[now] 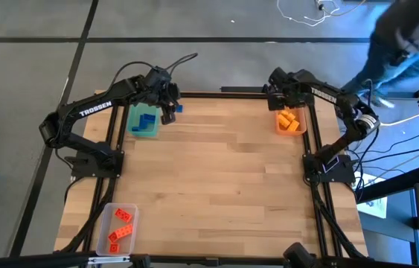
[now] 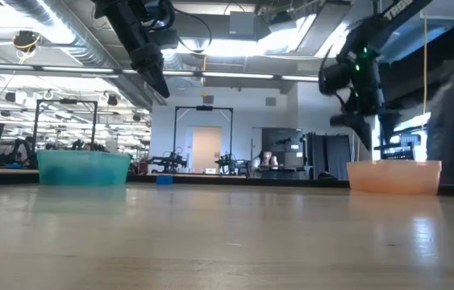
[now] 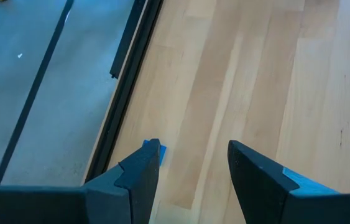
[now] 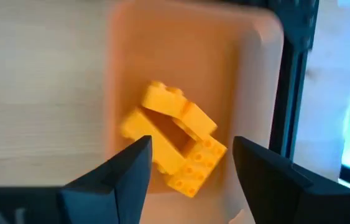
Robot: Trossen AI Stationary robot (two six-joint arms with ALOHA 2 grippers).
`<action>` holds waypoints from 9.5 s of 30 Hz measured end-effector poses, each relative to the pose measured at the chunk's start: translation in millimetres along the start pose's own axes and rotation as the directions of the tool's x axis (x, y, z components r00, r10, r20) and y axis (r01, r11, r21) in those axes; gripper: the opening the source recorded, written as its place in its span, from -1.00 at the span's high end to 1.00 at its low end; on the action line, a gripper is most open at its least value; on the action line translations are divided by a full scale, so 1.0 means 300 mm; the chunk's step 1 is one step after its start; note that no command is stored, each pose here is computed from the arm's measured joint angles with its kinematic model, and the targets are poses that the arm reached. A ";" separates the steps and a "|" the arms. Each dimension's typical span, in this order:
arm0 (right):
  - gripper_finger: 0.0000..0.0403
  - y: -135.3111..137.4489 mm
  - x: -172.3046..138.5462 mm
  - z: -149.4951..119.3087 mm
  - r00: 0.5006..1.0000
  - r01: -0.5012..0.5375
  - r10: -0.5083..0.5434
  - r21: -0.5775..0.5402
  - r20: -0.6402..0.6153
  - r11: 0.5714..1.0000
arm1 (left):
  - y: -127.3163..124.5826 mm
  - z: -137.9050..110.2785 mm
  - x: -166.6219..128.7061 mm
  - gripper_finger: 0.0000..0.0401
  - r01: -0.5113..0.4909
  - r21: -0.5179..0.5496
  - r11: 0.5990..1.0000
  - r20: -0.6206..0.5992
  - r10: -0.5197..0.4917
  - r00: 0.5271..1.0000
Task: Sort & place blocks by color
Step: Put the blue game piece into the blue bin, then return to Home Position
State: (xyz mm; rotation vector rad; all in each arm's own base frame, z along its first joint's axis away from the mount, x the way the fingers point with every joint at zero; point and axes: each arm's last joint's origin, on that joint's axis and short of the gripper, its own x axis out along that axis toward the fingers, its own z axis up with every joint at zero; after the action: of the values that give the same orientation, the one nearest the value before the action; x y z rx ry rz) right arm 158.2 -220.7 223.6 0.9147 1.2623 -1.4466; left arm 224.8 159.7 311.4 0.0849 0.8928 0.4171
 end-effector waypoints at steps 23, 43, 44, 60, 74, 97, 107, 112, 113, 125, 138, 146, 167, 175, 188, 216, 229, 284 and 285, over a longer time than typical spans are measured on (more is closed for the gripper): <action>-0.12 0.063 -0.359 -0.026 0.859 -0.343 0.446 -0.364 0.253 0.866 | 0.077 -0.043 0.333 0.10 -0.129 -0.321 0.938 -0.160 0.080 0.984; -0.12 0.064 -0.360 -0.025 0.857 -0.346 0.448 -0.360 0.254 0.866 | 0.055 -0.151 0.569 0.10 -0.317 -0.501 0.806 -0.380 0.124 0.916; -0.12 0.064 -0.360 -0.025 0.857 -0.346 0.448 -0.360 0.254 0.866 | 0.056 -0.152 0.569 0.10 -0.326 -0.480 0.814 -0.385 0.138 0.912; -0.12 0.063 -0.360 -0.025 0.858 -0.345 0.447 -0.361 0.254 0.866 | 0.074 -0.188 0.609 0.10 -0.149 -0.518 0.842 -0.353 -0.053 0.934; -0.12 0.064 -0.359 -0.025 0.858 -0.344 0.447 -0.362 0.253 0.866 | -0.039 -0.113 0.559 0.10 -0.050 -0.470 0.881 -0.332 -0.124 0.935; -0.12 0.064 -0.359 -0.025 0.858 -0.342 0.446 -0.366 0.253 0.865 | 0.007 -0.070 0.574 0.10 -0.048 -0.323 0.945 -0.429 -0.102 0.897; -0.12 0.064 -0.359 -0.025 0.858 -0.342 0.446 -0.366 0.253 0.865 | -0.010 -0.094 0.622 0.10 -0.032 -0.324 0.946 -0.457 -0.127 0.880; -0.12 0.064 -0.359 -0.025 0.858 -0.342 0.446 -0.366 0.253 0.865 | -0.017 -0.113 0.653 0.10 -0.037 -0.320 0.947 -0.483 -0.130 0.866; -0.12 0.064 -0.359 -0.025 0.858 -0.342 0.447 -0.366 0.253 0.865 | -0.017 -0.114 0.655 0.11 -0.042 -0.317 0.947 -0.486 -0.124 0.865; -0.12 0.064 -0.359 -0.025 0.858 -0.342 0.446 -0.366 0.254 0.866 | -0.002 -0.087 0.560 0.36 -0.100 -0.318 0.943 -0.502 -0.078 0.862; -0.12 0.064 -0.358 -0.025 0.858 -0.342 0.446 -0.366 0.253 0.865 | 0.072 -0.091 0.145 0.36 -0.459 -0.464 0.757 -0.639 0.073 0.766; -0.12 0.066 -0.360 -0.022 0.853 -0.326 0.452 -0.408 0.262 0.852 | 0.130 -0.190 0.143 0.36 -0.561 -0.518 0.646 -0.710 0.041 0.703; -0.12 0.067 -0.361 -0.021 0.851 -0.328 0.454 -0.408 0.265 0.852 | 0.168 -0.306 0.201 -0.06 -0.562 -0.521 0.643 -0.723 0.017 0.691; 0.02 0.071 -0.362 -0.027 0.844 -0.343 0.482 -0.453 0.235 0.823 | 0.152 -0.286 0.192 0.11 -0.522 -0.494 0.696 -0.710 0.024 0.704; 0.94 0.121 -0.387 -0.085 0.814 -0.288 0.559 -0.726 0.158 0.625 | 0.063 -0.179 0.028 0.97 -0.393 -0.516 0.761 -0.534 0.074 0.842; 0.99 -0.393 -0.606 -0.546 0.224 -0.368 0.950 -0.884 0.216 0.288 | -0.234 -0.127 -0.502 1.00 0.045 -0.398 0.916 0.230 0.052 0.972; 0.99 -0.455 -0.381 -0.642 0.004 -0.380 0.974 -0.900 0.228 0.212 | -0.254 -0.231 -0.607 1.00 0.108 -0.337 0.935 0.365 0.024 0.931; 1.00 -0.177 0.049 -0.681 -0.418 -0.356 0.896 -0.935 0.149 -0.011 | -0.428 -0.645 -0.157 1.00 0.373 -0.093 0.923 0.816 -0.143 0.559; 1.00 -0.173 0.057 -0.682 -0.407 -0.355 0.901 -0.935 0.148 -0.007 | -0.434 -0.652 -0.141 1.00 0.373 -0.087 0.924 0.807 -0.154 0.570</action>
State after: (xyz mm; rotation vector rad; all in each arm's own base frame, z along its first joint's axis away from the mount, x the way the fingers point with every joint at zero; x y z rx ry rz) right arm 92.0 -23.5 183.7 0.1695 -0.1933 -0.0435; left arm 92.0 4.4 187.9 -0.1015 -0.0582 0.1582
